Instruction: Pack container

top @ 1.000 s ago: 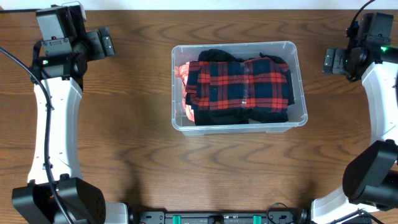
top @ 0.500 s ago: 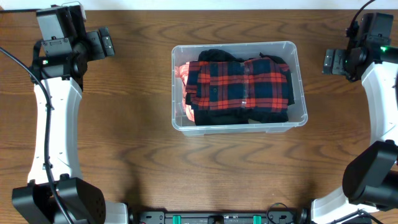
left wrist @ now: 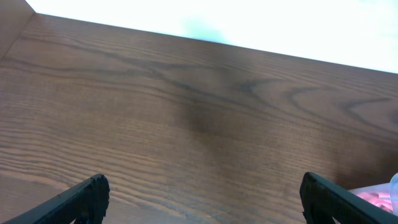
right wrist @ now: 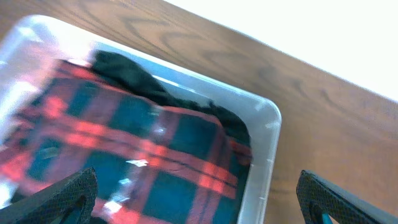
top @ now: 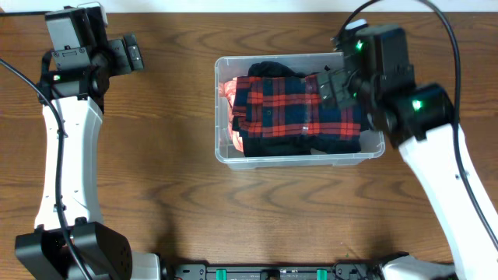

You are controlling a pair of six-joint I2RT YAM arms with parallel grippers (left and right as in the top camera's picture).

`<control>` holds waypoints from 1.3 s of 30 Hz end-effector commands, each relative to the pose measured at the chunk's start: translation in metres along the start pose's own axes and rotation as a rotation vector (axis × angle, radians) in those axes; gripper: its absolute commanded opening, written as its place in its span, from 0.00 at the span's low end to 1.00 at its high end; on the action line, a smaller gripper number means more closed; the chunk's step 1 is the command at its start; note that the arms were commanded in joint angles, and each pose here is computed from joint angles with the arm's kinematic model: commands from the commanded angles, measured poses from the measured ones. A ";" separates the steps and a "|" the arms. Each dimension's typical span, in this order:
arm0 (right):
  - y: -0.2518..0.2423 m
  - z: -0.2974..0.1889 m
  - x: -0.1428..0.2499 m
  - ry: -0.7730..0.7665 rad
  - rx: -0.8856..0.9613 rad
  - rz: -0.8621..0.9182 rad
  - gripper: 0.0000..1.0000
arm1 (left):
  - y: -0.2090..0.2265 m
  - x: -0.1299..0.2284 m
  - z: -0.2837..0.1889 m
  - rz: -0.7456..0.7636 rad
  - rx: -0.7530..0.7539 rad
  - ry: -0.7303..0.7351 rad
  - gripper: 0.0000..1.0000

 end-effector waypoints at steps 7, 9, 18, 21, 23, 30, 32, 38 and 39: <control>-0.006 -0.112 0.007 -0.275 -0.116 -0.005 0.99 | 0.003 -0.004 -0.003 -0.012 -0.010 -0.011 0.98; -0.016 -0.125 0.021 -0.347 -0.110 0.017 0.99 | 0.003 -0.004 -0.003 -0.012 -0.010 -0.011 0.98; -0.034 -0.117 0.095 -0.565 -0.108 0.062 0.99 | 0.003 -0.004 -0.003 -0.012 -0.010 -0.011 0.98; -0.034 -0.101 0.111 -0.662 -0.120 0.074 0.99 | 0.003 -0.004 -0.003 -0.012 -0.010 -0.011 0.98; -0.034 -0.090 0.123 -0.718 -0.132 0.094 0.99 | 0.003 -0.004 -0.003 -0.012 -0.010 -0.011 0.98; -0.046 -0.057 0.156 -0.834 -0.158 0.266 0.99 | 0.003 -0.004 -0.003 -0.012 -0.010 -0.011 0.98; -0.050 -0.050 0.164 -0.830 -0.161 0.293 0.99 | 0.003 -0.004 -0.003 -0.012 -0.010 -0.011 0.98; -0.060 -0.040 0.176 -0.830 -0.143 0.295 0.99 | 0.003 -0.004 -0.003 -0.012 -0.010 -0.011 0.98; -0.061 -0.039 0.178 -0.831 -0.140 0.296 0.98 | 0.003 -0.004 -0.003 -0.012 -0.010 -0.011 0.98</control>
Point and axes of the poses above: each gripper's point midway between its finger pads, its own z axis out along the fingers, its own y axis along the line the jaws close on, x = y × z, the point moved 3 cm from there along -z, back along the fingers, and after that the axes turned 13 degrees about z, right-handed, at the moved point
